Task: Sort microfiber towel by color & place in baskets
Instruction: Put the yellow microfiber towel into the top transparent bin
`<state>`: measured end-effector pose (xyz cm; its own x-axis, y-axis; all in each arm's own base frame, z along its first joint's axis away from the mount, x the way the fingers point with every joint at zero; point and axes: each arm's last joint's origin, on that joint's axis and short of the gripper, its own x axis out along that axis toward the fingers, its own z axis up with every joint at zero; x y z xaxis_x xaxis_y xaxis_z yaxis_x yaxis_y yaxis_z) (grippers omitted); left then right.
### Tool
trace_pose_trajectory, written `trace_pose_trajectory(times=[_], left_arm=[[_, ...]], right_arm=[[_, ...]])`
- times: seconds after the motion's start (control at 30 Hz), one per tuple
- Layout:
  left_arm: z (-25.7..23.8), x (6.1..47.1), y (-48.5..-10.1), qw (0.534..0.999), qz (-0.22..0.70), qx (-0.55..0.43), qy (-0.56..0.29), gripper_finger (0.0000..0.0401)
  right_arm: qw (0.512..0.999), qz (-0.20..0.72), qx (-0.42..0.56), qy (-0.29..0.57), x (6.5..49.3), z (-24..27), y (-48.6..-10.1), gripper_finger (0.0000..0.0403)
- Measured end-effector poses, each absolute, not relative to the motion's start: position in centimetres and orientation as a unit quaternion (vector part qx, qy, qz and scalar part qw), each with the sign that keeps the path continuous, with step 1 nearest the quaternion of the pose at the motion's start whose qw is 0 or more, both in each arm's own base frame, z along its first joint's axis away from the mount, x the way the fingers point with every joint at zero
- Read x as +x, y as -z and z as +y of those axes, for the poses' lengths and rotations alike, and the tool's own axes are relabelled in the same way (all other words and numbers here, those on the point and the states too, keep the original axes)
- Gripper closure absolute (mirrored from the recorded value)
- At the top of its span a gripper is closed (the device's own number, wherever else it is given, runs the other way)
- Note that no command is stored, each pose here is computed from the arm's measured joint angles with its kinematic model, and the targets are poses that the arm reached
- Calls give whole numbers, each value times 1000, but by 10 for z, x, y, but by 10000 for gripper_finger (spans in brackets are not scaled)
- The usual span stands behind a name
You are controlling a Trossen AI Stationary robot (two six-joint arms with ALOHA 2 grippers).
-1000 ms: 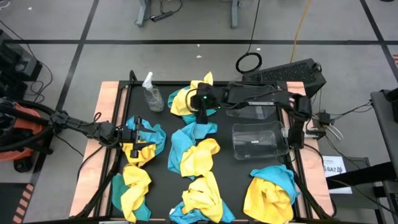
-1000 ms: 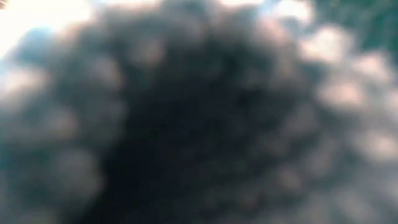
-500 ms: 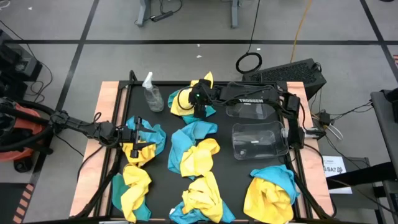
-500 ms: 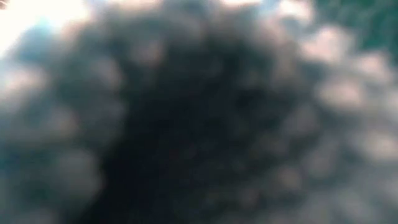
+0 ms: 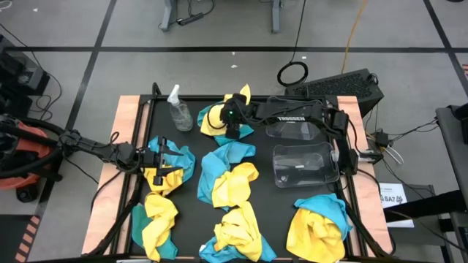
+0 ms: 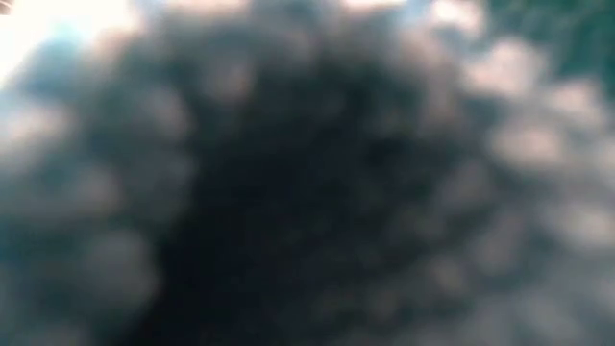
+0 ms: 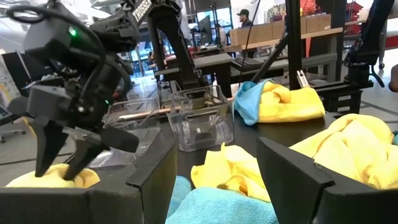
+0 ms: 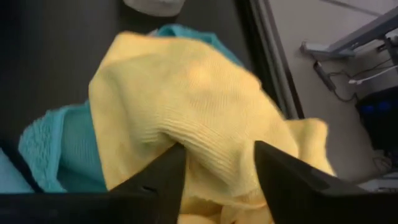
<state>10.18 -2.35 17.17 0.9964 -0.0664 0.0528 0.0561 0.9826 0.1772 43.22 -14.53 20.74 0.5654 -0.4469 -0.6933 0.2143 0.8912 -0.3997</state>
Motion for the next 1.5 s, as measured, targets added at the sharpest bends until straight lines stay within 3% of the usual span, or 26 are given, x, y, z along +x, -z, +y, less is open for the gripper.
trace_pose_trajectory(times=[0.17,0.23,0.37,0.5,0.7,1.0,1.23,1.5], left_arm=[[-24,102,-171,995,-28,89,31,178],[-24,102,-172,995,-28,89,31,178],[-24,102,-171,995,-28,89,31,178],[-24,102,-171,995,-28,89,31,178],[-24,102,-171,995,-28,89,31,178],[-24,102,-171,995,-28,89,31,178],[-24,102,-171,995,-28,89,31,178],[-24,102,-171,995,-28,89,31,178]], right_arm=[[876,429,-130,180,431,-148,-207,367],[879,427,-122,172,430,-150,-206,391],[880,424,-121,178,429,-149,-210,399],[891,392,-140,179,431,-137,-240,401],[919,301,-174,187,416,-118,-326,402],[922,231,-186,250,335,-104,-453,402],[908,282,-153,268,264,-92,-491,403],[817,454,-110,339,213,-97,-472,403]])
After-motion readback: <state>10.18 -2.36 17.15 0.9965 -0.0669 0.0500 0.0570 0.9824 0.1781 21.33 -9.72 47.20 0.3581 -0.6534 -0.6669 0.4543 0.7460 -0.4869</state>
